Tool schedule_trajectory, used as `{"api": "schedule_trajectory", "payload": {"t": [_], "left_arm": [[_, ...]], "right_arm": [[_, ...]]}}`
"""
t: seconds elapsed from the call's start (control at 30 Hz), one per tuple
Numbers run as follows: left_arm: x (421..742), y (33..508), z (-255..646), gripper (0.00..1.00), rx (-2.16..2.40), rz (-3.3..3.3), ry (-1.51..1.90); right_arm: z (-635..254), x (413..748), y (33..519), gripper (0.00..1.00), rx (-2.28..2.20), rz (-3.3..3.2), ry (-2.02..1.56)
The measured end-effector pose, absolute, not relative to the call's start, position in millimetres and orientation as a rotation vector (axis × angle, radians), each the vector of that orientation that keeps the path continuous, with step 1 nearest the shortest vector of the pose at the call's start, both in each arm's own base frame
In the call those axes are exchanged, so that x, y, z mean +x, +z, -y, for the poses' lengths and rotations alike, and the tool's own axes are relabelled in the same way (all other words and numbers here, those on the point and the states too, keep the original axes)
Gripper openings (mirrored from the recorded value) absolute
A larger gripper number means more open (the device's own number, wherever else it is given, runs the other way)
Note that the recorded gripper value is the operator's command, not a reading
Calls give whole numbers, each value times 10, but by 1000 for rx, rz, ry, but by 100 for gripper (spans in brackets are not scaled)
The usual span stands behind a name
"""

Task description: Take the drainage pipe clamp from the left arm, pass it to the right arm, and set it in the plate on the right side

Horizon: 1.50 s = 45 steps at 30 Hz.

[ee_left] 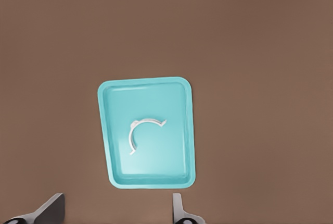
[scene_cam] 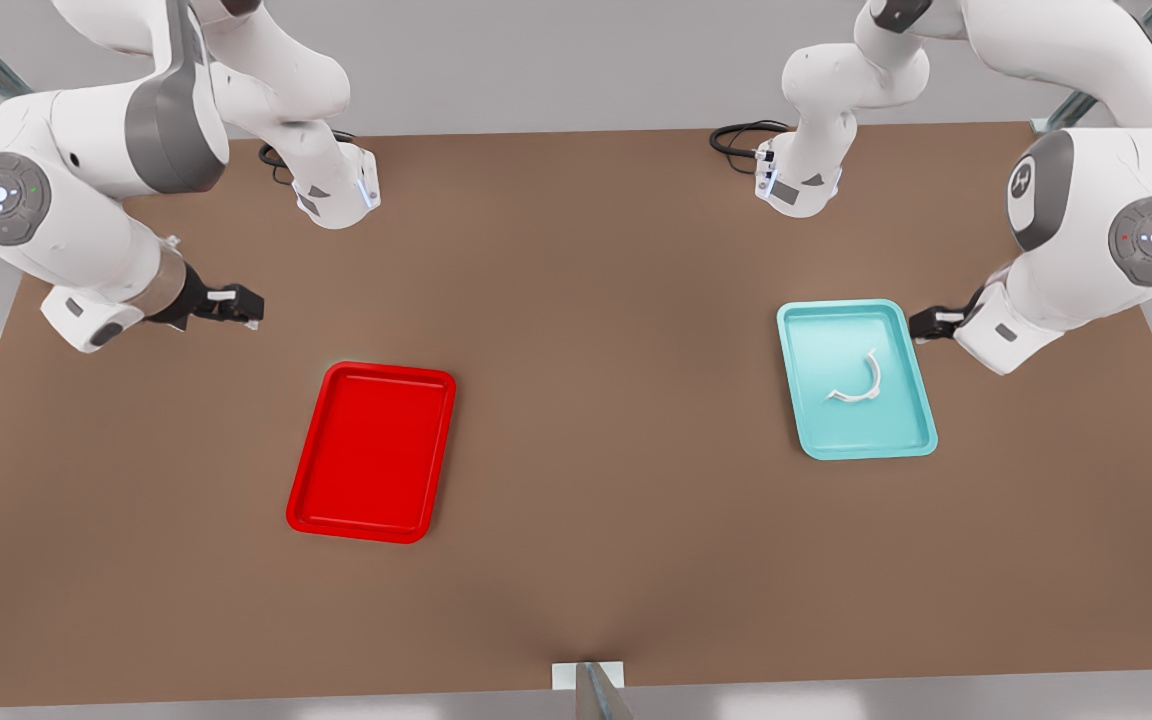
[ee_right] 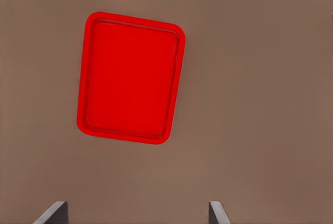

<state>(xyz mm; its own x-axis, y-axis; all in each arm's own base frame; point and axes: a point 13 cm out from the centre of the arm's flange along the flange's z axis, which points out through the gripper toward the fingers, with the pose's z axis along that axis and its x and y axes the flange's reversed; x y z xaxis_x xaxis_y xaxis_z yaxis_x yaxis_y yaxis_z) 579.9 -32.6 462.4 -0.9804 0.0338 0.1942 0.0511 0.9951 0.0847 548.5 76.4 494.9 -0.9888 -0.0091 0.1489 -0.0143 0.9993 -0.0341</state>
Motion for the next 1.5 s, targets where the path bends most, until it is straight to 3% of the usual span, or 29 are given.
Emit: {"api": "schedule_trajectory", "payload": {"t": [0.1,0.33,0.53,0.67,0.8,0.93,1.03,1.13,1.2,1.5], "left_arm": [[5881,4376,206,100,-37,2931,-127],[5546,2775,-770,100,276,2828,9],[5062,1937,-710,100,344,2875,65],[4550,1283,-766,100,401,2887,58],[4376,979,-795,100,428,2943,39],[4414,874,-778,99,424,3001,23],[4427,765,-781,94,425,3013,10],[4409,654,-793,72,445,3012,6],[4398,577,-799,66,455,3010,1],[4447,480,-793,61,498,3025,6]], "right_arm": [[-734,5586,4970,100,1,3031,51],[-777,5680,5000,100,-4,3072,47],[-797,5704,5011,100,-7,3084,45],[-789,5712,5014,100,-13,3087,44],[-802,5715,5015,100,-13,3089,45],[-802,5717,5016,100,-16,3089,45],[-800,5718,5017,100,-19,3090,45],[-799,5718,5016,100,-21,3090,45],[-795,5718,5016,100,-22,3090,46],[-781,5710,5013,100,-28,3086,47]]}}
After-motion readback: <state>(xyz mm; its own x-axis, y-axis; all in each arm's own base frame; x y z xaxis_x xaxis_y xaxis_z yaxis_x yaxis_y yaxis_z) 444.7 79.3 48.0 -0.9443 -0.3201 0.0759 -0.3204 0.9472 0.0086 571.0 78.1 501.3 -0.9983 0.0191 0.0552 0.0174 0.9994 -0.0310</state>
